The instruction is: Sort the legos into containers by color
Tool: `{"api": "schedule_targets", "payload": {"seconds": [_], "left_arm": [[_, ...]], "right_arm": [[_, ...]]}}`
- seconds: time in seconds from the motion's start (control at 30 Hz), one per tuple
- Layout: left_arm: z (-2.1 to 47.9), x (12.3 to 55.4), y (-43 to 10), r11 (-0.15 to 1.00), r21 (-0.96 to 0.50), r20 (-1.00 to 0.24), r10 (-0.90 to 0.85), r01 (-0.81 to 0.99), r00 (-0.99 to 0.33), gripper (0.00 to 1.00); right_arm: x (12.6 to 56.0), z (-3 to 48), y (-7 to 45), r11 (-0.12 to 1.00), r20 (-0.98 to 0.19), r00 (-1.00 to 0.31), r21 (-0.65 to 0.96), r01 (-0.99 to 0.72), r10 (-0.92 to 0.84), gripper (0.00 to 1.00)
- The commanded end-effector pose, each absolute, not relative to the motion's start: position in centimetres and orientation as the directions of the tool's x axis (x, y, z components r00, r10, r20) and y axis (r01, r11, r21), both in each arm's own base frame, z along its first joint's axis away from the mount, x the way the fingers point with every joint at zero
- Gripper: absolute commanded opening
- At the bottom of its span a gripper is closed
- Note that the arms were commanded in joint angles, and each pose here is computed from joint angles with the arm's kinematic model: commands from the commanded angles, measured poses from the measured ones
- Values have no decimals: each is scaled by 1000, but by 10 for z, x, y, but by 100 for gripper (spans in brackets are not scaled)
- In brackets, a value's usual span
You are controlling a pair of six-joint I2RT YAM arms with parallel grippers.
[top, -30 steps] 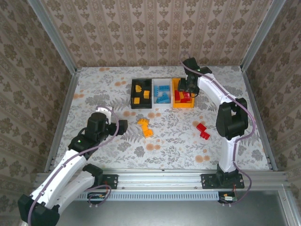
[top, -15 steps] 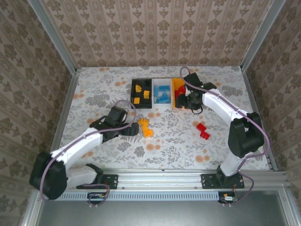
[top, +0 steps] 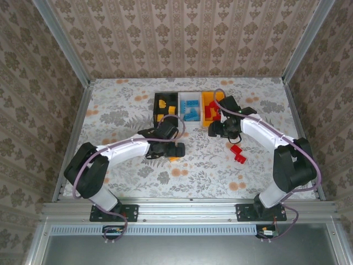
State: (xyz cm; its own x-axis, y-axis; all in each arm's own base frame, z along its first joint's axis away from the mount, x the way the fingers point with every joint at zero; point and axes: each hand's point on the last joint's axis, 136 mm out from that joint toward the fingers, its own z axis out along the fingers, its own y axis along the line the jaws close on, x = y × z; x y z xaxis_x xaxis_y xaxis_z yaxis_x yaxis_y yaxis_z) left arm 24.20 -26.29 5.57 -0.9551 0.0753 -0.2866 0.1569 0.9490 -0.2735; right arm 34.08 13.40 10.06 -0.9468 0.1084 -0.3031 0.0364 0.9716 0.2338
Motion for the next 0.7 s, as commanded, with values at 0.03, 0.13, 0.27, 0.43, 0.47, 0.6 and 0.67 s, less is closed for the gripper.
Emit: {"api": "schedule_targets", "payload": {"seconds": [0.03, 0.13, 0.27, 0.43, 0.47, 0.6, 0.67], "left_arm": [[48, 238, -271, 948, -316, -226, -109, -33, -968, 100], [46, 237, -271, 943, -316, -218, -181, -106, -959, 100], [42, 238, -270, 947, -281, -217, -219, -154, -951, 100], [34, 239, -270, 947, -251, -190, -252, -202, -949, 98], [32, 238, -269, 949, -239, -182, -254, -208, -950, 96], [28, 237, -266, 950, -211, -162, -265, -229, -951, 83], [26, 237, -265, 953, -191, -140, -263, -235, -954, 80]], "right_arm": [[340, 109, 133, 967, -347, -933, 257, 6, 98, 66], [340, 110, 135, 959, -357, -927, 285, 7, 113, 66], [340, 110, 138, 950, -360, -925, 313, 4, 123, 66], [341, 108, 140, 937, -354, -925, 349, 8, 140, 66], [341, 108, 141, 934, -351, -926, 357, 8, 143, 66], [343, 110, 144, 923, -362, -919, 385, 5, 156, 66], [342, 109, 143, 921, -360, -919, 390, 9, 162, 66]]}}
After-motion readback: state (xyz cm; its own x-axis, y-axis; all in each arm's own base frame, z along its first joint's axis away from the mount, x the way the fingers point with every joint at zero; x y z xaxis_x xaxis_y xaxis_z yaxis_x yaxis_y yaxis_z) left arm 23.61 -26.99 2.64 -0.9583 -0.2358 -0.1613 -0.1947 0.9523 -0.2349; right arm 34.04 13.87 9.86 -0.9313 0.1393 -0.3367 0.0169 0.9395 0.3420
